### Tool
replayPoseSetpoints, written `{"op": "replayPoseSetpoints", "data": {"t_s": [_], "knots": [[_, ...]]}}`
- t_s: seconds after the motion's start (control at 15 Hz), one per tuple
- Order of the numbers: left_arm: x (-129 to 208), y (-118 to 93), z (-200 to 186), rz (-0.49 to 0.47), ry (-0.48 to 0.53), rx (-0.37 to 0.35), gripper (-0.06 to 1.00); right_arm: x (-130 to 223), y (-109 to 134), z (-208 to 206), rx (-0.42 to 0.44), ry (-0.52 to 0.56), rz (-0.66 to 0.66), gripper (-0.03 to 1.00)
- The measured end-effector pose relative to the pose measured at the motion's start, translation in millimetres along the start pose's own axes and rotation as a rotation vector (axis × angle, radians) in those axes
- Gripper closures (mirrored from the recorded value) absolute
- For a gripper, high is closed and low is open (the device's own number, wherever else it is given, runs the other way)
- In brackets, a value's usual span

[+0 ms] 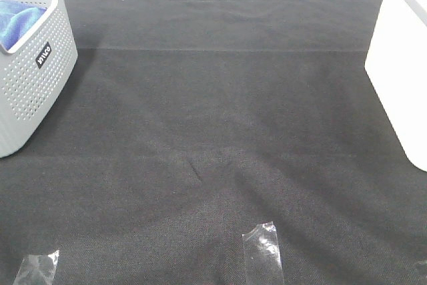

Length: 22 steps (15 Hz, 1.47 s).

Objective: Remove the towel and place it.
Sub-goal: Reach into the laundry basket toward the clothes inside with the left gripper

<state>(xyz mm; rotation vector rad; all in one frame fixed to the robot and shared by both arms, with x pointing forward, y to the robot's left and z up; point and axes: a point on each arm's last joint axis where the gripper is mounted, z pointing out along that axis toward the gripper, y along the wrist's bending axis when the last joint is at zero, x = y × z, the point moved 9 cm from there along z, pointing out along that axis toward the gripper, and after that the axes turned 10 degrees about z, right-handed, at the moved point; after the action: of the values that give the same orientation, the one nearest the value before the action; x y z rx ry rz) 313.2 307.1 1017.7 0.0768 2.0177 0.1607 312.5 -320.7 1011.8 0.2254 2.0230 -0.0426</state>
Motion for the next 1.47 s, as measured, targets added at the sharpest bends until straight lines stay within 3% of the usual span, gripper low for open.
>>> {"op": "replayPoseSetpoints", "data": {"t_s": [1.47], "knots": [[0.0, -0.2, 0.0, 0.000, 0.000, 0.001, -0.05, 0.0, 0.0, 0.0, 0.000, 0.000, 0.000, 0.00]]}}
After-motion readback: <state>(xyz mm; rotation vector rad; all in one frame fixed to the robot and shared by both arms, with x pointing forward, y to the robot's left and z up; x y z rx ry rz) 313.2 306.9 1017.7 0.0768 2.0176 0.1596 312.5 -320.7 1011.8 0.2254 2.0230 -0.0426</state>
